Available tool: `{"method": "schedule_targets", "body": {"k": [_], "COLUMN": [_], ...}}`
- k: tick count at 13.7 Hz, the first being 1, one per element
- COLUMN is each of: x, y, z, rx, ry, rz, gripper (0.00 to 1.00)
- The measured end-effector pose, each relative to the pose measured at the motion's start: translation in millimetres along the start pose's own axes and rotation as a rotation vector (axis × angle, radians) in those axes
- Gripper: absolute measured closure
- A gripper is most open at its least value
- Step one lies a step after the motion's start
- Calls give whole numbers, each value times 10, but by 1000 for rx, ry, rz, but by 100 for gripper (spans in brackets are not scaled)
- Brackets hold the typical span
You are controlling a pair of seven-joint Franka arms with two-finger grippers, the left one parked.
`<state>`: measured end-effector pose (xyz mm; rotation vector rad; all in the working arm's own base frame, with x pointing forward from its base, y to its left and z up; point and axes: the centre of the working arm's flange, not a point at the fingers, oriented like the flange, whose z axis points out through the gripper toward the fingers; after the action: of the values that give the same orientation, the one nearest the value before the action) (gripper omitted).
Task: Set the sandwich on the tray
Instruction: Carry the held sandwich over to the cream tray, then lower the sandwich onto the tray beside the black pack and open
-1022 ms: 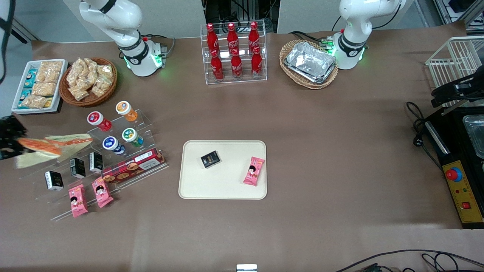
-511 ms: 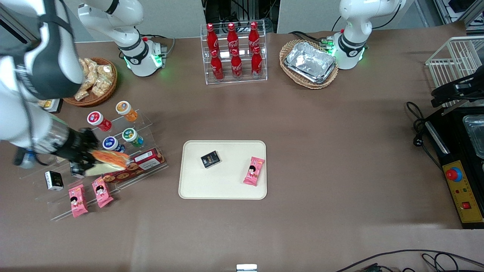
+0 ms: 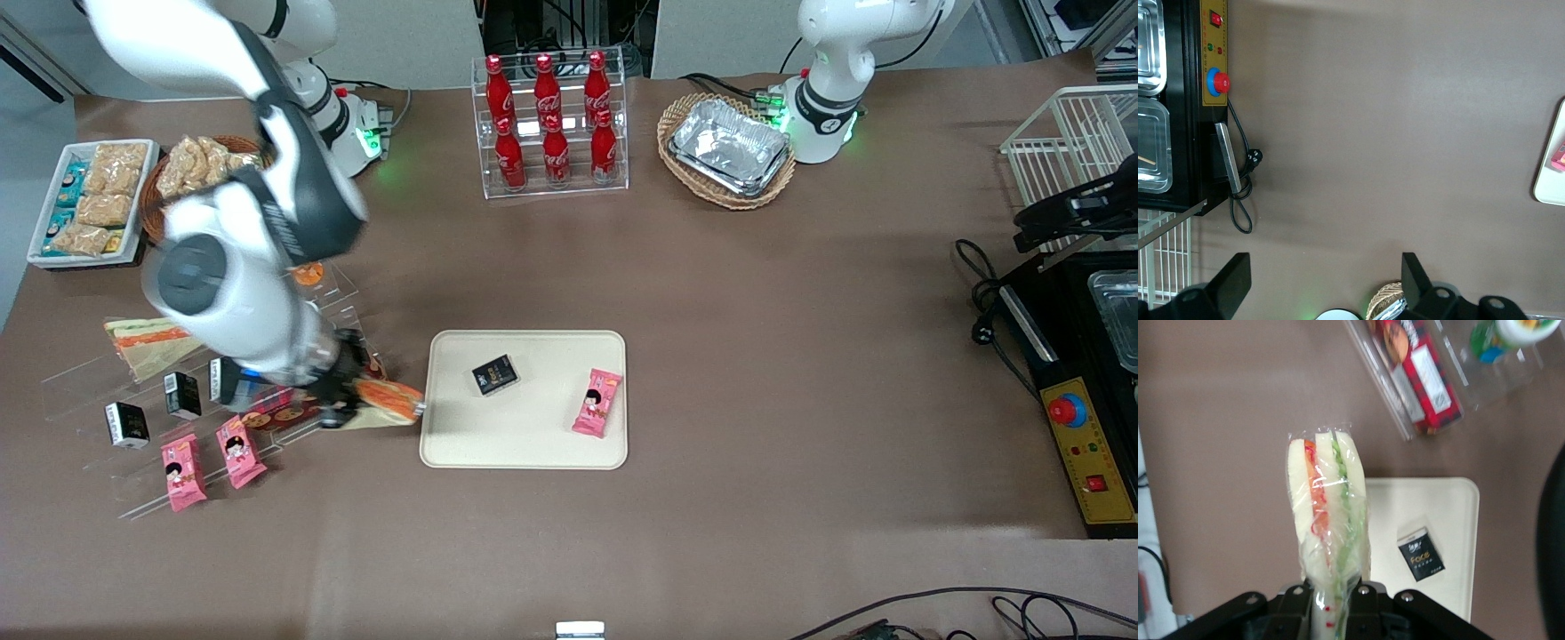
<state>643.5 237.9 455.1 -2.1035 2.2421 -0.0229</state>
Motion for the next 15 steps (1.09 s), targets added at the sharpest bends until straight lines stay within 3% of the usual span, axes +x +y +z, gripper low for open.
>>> {"method": "schedule_targets", "body": {"k": [8,11,15], "x": [-1214,-1475,-1633], "y": [108,238,342], "z": [1089,1581,2042], "rx": [90,113,116], "ry": [14,34,21], "rz": [34,26,24], "gripper": [83,83,83]}}
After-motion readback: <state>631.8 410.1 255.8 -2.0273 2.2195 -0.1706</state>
